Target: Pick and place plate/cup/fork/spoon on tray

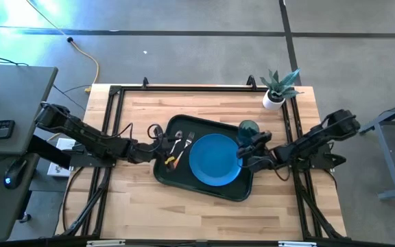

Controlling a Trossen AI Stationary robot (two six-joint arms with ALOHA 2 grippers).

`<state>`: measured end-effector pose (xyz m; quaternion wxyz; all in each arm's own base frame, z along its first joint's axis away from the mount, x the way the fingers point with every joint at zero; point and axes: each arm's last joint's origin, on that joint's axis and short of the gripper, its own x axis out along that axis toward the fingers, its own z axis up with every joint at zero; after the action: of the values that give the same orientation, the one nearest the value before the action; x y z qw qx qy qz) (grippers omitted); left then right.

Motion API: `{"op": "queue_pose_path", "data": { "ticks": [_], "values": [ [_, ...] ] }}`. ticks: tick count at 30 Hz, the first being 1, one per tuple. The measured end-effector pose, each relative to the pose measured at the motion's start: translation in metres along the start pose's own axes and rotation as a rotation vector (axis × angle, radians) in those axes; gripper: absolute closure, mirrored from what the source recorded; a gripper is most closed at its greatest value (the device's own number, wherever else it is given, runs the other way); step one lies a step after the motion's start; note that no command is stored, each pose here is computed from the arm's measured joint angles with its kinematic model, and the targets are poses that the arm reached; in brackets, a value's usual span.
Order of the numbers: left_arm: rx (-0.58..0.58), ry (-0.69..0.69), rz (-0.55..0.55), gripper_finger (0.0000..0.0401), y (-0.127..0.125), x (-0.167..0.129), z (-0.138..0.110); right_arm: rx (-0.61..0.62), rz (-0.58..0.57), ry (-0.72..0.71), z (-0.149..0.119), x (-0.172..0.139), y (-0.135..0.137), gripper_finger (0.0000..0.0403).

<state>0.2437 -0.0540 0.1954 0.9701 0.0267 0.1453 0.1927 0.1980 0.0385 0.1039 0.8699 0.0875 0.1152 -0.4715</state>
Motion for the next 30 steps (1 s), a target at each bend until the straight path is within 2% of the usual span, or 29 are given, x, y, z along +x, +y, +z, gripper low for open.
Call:
{"op": "queue_pose_path", "data": {
  "ticks": [7, 10, 21, 30],
  "values": [
    [0.016, 0.019, -0.009, 0.019, -0.002, -0.001, -0.003, 0.041, 0.039, 0.06, 0.003, 0.002, -0.001, 0.0023],
    [0.018, 0.026, -0.014, 0.019, -0.003, -0.002, -0.004, 0.008, 0.073, 0.098, 0.003, 0.001, -0.001, 0.0008],
    [0.02, 0.039, -0.013, 0.019, -0.003, -0.003, -0.005, 0.046, 0.089, 0.084, 0.018, -0.005, -0.005, 0.0004],
    [0.016, 0.055, -0.027, 0.019, -0.007, -0.005, -0.008, 0.068, 0.107, 0.17, 0.023, -0.022, -0.021, 0.0004]
  ]
}}
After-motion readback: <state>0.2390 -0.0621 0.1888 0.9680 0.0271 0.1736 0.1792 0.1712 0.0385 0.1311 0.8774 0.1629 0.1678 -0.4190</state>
